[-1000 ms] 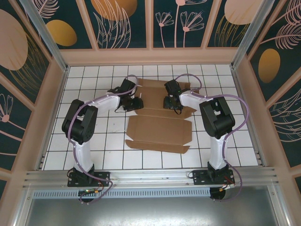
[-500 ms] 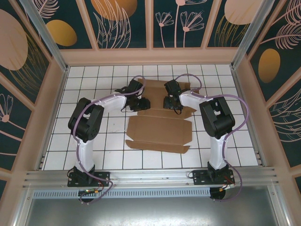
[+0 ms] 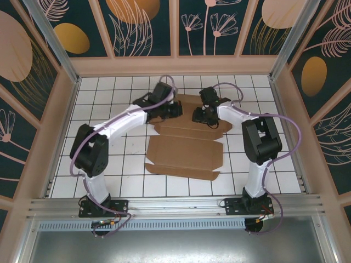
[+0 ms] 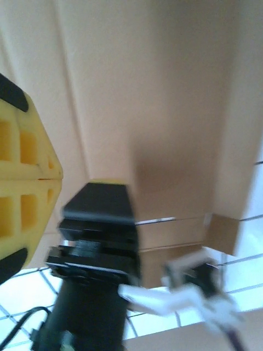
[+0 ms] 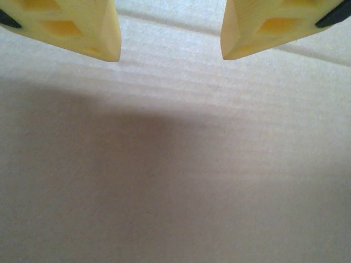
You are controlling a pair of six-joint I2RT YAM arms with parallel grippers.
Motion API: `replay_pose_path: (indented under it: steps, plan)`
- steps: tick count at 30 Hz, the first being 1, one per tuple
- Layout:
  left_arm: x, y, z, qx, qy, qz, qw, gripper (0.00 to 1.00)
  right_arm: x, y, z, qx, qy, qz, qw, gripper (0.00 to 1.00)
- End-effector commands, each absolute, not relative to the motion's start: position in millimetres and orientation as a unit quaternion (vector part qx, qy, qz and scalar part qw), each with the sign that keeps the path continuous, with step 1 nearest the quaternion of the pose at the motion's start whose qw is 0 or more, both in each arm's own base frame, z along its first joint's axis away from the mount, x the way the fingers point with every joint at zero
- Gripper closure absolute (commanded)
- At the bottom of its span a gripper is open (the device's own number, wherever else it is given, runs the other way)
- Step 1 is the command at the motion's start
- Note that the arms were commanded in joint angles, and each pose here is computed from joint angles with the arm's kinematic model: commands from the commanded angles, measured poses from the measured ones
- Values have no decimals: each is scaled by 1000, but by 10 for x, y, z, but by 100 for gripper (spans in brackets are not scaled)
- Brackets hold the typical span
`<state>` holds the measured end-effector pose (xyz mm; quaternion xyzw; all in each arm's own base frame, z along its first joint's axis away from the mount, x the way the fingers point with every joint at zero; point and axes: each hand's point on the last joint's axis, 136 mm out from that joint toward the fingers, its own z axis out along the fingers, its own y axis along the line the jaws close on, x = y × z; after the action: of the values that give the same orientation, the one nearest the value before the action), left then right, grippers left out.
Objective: Fold the paper box
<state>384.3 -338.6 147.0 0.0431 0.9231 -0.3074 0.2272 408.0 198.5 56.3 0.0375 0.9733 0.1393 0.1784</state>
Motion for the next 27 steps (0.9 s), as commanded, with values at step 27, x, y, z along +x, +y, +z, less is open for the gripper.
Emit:
replay_pose_path:
  steps: [27]
  plan:
    - [4463,-2817,44,-17,974,-189,120,100,2987,2224,108,32,977,204,49,50]
